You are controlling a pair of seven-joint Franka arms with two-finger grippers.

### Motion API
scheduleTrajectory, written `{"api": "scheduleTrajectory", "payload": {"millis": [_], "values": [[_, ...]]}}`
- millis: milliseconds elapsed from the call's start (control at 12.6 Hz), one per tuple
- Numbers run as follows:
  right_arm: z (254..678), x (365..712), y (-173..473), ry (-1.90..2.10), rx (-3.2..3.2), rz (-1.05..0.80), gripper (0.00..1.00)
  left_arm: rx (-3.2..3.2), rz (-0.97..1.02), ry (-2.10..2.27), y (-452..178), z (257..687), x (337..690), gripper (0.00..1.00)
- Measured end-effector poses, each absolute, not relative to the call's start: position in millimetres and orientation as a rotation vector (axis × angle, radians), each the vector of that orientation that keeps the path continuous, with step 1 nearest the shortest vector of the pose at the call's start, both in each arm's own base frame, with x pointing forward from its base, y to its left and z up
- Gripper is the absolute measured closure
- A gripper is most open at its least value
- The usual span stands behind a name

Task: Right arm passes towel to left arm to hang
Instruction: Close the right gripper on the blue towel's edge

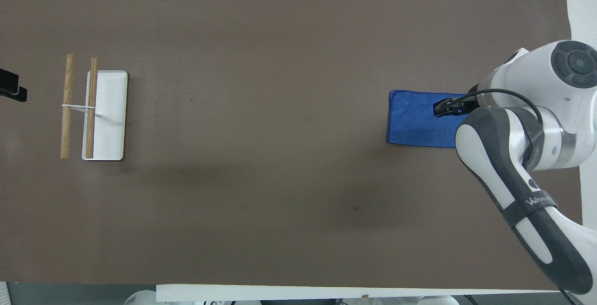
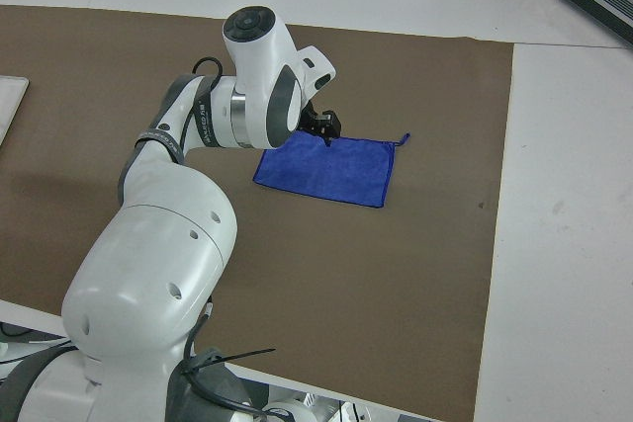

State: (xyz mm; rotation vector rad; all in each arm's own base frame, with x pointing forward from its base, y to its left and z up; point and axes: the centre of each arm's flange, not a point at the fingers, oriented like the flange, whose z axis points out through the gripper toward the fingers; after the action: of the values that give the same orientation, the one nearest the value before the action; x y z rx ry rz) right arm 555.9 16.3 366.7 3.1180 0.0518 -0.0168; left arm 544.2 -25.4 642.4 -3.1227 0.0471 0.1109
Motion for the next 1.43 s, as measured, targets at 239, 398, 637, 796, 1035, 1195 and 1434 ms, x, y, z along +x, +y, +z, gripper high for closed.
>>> {"api": "scheduleTrajectory", "payload": {"millis": [239,398,637,796,1035,1195,1434], "values": [[325.0,542.6,-6.4,0.07,3.118,-0.046,0.04,-3.123,0.111,0.047,-25.4,642.4,544.2,0.0],[313.1,541.5,-12.2,0.072,3.118,-0.048,0.06,-3.123,0.111,0.046,-25.4,642.4,544.2,0.0],[292.1,545.1,-9.5,0.081,3.117,-0.042,0.11,-3.123,0.111,0.046,-25.4,642.4,544.2,0.0],[284.5,545.6,-8.4,0.085,3.116,-0.05,0.11,-3.123,0.111,0.046,-25.4,642.4,544.2,0.0],[284.3,545.7,-8.3,0.085,3.116,-0.05,0.17,-3.123,0.111,0.046,-25.4,642.4,544.2,0.0],[284.3,545.7,-8.2,0.085,3.116,-0.05,0.28,-3.123,0.112,0.046,-25.4,642.3,544.1,0.0],[289.3,546.7,-5.9,0.091,3.117,-0.035,0.66,-3.121,0.133,0.042,-24.8,642.1,541.9,0.0]]}}
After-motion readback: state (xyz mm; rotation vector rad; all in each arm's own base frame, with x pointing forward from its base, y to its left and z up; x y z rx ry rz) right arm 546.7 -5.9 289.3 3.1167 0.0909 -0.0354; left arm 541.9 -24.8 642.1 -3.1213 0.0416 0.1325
